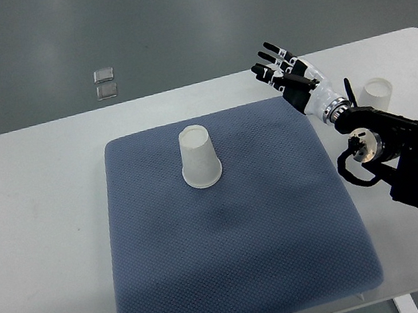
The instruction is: Stack paper cups
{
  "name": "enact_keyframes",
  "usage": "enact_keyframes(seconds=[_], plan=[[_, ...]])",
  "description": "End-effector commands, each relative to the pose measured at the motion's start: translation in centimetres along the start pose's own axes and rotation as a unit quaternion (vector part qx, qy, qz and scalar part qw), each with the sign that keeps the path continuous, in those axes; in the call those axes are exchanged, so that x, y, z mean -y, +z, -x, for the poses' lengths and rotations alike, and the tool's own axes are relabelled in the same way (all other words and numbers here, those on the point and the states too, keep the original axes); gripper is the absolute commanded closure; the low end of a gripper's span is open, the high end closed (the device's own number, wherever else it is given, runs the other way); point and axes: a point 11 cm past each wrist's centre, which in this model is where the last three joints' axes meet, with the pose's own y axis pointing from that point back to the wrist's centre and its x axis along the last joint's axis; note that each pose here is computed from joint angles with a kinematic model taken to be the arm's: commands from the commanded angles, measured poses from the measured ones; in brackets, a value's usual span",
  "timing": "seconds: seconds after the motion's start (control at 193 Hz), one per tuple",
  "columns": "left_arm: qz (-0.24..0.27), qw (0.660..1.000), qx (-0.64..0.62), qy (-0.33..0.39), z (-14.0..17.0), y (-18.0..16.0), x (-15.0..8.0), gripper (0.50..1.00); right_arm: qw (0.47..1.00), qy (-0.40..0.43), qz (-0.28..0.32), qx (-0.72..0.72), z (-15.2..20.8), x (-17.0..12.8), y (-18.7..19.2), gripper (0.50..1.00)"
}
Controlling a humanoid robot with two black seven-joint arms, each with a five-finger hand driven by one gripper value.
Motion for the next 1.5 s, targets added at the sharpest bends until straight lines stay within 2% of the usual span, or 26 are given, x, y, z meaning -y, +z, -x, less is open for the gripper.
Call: enact_keyframes(seconds=[0.0, 0.591, 0.762, 0.892, 1.011, 1.171, 1.27, 1.493], plan=[[0.0, 1.0, 0.0, 0.0, 0.0, 0.0, 0.0, 0.5, 1.0, 0.0, 0.0, 0.0, 0.0, 0.0, 0.0, 0.581], [0.0, 1.0, 0.001, -0.001, 0.1, 0.0, 0.0, 0.5, 0.999, -0.028, 0.003, -0.017, 0.2, 0.1, -1.1, 0.581], [0.0, 1.0, 0.003, 0.0, 0.0, 0.0, 0.0, 0.5, 0.994, -0.06, 0.022, -0.089, 0.8, 0.7, -3.6, 0.581], [0.0, 1.0, 0.005, -0.001, 0.1, 0.0, 0.0, 0.5, 0.975, -0.088, 0.047, -0.197, 1.3, 1.2, -5.3, 0.581], [0.0, 1.0, 0.005, -0.002, 0.1, 0.0, 0.0, 0.5, 0.93, -0.117, 0.086, -0.339, 1.6, 1.7, -7.2, 0.581], [0.0, 1.0, 0.007, -0.002, 0.1, 0.0, 0.0, 0.5, 0.866, -0.148, 0.13, -0.46, 1.8, 1.9, -9.1, 0.581], [0.0, 1.0, 0.007, -0.002, 0.1, 0.0, 0.0, 0.5, 0.791, -0.16, 0.17, -0.566, 1.5, 1.9, -10.9, 0.581], [0.0, 1.0, 0.006, -0.003, 0.1, 0.0, 0.0, 0.5, 0.626, -0.193, 0.257, -0.711, 2.0, 1.4, -15.2, 0.581]])
